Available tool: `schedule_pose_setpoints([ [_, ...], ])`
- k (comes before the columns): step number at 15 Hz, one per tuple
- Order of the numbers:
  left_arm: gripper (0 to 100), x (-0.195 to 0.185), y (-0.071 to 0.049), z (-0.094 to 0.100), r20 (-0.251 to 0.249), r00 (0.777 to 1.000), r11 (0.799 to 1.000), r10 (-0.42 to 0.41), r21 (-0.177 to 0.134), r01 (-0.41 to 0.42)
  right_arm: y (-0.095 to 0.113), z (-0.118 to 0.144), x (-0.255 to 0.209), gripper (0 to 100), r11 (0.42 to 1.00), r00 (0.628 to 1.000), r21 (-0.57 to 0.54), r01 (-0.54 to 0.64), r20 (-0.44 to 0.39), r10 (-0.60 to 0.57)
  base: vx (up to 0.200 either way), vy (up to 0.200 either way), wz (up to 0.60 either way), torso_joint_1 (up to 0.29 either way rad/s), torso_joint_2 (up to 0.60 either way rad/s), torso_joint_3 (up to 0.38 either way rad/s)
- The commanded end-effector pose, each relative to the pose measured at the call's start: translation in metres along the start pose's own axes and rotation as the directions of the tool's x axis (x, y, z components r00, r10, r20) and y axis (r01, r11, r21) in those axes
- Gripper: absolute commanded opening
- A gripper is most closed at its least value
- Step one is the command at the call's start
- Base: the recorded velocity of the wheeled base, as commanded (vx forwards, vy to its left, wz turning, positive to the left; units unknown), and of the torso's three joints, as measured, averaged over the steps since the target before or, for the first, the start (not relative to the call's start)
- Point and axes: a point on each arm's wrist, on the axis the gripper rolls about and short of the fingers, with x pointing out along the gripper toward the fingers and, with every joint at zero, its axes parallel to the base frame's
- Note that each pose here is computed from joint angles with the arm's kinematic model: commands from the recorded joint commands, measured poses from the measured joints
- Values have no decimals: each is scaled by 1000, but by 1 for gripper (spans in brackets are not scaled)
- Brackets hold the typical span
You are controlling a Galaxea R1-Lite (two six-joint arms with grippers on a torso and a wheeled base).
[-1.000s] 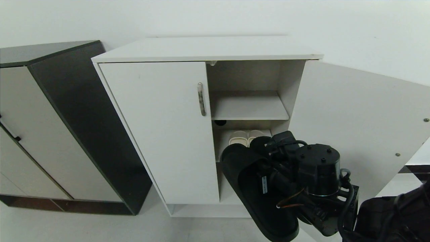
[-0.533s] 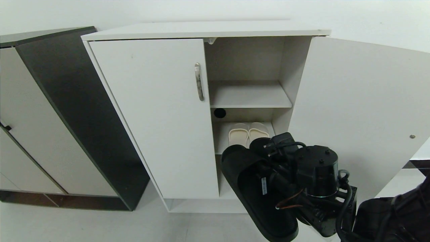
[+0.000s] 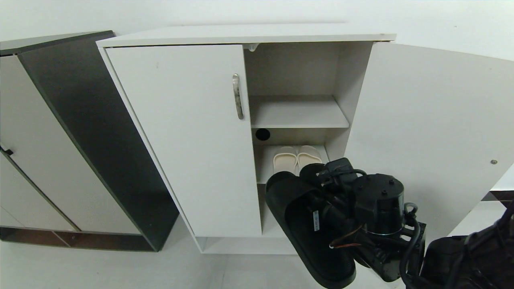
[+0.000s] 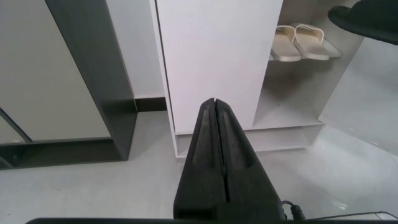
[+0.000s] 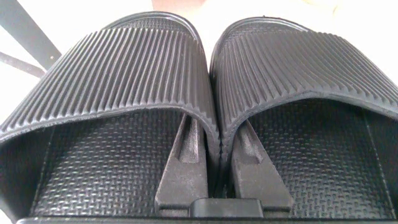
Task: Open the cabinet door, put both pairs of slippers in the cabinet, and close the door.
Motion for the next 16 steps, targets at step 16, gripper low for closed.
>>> schedule_pose_setpoints([
  [16,0,0,0,0,0,1000,1000,-1,3,1,32,108,23,0,945,955,143,293,-95,-282,0,0,0,0,0,0],
])
